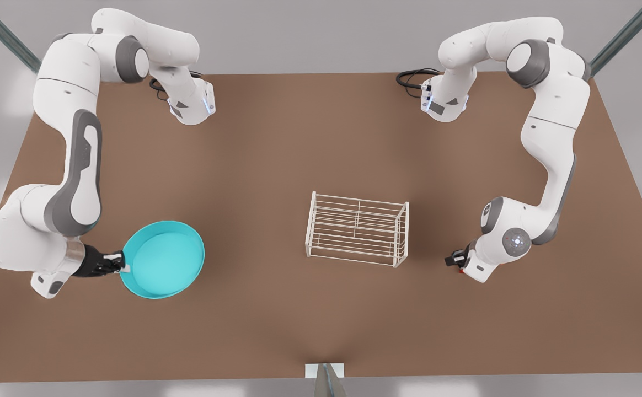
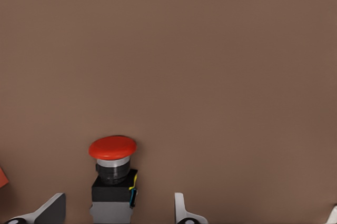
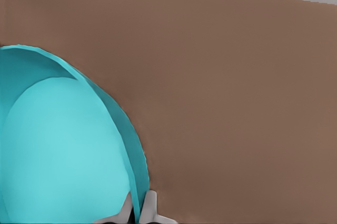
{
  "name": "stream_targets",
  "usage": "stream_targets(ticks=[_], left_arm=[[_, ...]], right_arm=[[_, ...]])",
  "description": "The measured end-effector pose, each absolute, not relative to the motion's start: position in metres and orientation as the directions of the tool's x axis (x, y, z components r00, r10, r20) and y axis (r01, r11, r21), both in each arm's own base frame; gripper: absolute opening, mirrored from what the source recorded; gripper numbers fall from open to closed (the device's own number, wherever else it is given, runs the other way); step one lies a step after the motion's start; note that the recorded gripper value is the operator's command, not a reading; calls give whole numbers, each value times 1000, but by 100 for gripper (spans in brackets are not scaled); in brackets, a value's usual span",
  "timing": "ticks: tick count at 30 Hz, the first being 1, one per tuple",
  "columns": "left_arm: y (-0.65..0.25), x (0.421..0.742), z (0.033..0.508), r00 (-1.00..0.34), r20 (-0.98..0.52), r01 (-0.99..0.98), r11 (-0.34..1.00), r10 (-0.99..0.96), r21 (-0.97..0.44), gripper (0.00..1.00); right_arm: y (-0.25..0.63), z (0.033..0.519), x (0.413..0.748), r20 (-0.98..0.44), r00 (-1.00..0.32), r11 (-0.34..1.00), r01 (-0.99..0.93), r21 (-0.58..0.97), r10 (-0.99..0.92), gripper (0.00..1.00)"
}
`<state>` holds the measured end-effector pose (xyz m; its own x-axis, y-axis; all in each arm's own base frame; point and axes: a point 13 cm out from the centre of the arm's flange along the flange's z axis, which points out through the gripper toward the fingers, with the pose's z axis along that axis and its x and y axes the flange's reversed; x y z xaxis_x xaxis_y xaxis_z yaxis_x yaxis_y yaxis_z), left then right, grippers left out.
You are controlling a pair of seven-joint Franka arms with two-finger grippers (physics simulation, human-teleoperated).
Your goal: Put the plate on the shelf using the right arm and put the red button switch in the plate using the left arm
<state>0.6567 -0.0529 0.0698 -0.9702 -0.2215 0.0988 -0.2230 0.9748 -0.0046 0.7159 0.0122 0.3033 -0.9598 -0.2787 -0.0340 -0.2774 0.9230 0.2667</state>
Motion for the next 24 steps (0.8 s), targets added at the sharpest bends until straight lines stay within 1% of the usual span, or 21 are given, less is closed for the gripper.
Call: stream_targets(ticks=[3,8,12,16,19,22,24], left_arm=[[-50,659,67,-971,93,-224,975,-222,-5,100],[-46,657,62,-971,93,-222,975,-221,-2,100],[-46,653,57,-972,98,-213,977,-212,5,100],[-43,647,51,-974,105,-202,979,-203,19,100],[-42,646,48,-975,105,-194,981,-196,26,100],[-44,645,46,-976,107,-185,982,-187,29,100],[-46,644,44,-978,107,-176,984,-179,32,97]], right_arm=[[83,328,702,-8,-956,920,-283,272,-292,19],[237,352,666,27,-950,918,-292,269,-311,19],[342,356,630,40,-961,934,-255,249,-273,20],[420,334,597,47,-978,963,-192,191,-205,20],[464,306,576,42,-989,981,-133,141,-140,20],[490,283,570,24,-999,992,-44,121,-47,20],[502,276,570,4,-1000,993,18,119,18,20]])
